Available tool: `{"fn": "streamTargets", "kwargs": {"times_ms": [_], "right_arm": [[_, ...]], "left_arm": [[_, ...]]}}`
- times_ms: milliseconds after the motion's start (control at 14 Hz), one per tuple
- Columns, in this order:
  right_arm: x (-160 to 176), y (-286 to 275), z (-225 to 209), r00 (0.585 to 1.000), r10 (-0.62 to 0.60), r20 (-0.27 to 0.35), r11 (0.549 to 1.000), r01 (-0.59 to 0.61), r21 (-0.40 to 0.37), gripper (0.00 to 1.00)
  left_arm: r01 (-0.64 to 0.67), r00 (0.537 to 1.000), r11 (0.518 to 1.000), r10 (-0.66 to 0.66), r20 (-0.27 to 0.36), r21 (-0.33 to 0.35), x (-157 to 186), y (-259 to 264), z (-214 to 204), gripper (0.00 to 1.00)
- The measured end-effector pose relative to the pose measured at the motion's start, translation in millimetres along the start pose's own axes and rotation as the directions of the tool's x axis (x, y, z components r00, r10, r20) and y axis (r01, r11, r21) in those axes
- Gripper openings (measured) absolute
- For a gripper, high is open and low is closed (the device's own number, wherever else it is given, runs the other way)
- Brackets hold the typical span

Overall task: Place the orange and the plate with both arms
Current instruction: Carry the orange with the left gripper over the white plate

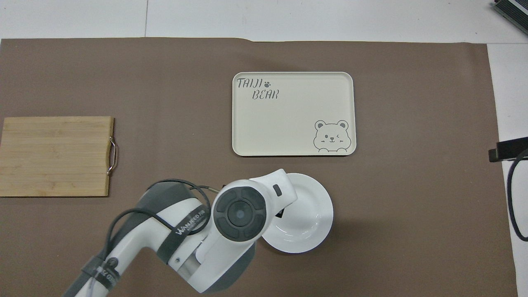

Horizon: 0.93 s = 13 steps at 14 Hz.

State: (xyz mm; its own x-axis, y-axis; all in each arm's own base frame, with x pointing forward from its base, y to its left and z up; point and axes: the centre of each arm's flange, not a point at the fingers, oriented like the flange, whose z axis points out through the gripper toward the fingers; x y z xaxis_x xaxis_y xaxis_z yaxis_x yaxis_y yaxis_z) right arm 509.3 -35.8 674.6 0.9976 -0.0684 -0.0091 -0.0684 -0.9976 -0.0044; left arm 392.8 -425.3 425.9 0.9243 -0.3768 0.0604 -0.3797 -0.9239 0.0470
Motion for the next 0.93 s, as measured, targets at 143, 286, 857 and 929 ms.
{"fn": "streamTargets", "kwargs": {"times_ms": [143, 286, 857, 929], "right_arm": [[0.0, 0.0, 0.0, 1.0, 0.0, 0.0, 1.0, 0.0, 0.0, 1.0], [0.0, 0.0, 0.0, 1.0, 0.0, 0.0, 1.0, 0.0, 0.0, 1.0], [0.0, 0.0, 0.0, 1.0, 0.0, 0.0, 1.0, 0.0, 0.0, 1.0], [0.0, 0.0, 0.0, 1.0, 0.0, 0.0, 1.0, 0.0, 0.0, 1.0]], "left_arm": [[0.021, 1.0, 0.998, -0.021, -0.008, -0.051, -2.8, 30.8, 30.4, 0.78], [0.022, 1.0, 0.997, -0.023, -0.008, -0.079, -2.9, 45.9, 55.9, 0.78], [0.065, 0.997, 0.985, -0.071, -0.026, -0.162, -3.6, 69.8, 71.1, 1.0], [0.082, 0.996, 0.983, -0.087, -0.026, -0.164, -2.7, 69.6, 69.5, 1.0]]}}
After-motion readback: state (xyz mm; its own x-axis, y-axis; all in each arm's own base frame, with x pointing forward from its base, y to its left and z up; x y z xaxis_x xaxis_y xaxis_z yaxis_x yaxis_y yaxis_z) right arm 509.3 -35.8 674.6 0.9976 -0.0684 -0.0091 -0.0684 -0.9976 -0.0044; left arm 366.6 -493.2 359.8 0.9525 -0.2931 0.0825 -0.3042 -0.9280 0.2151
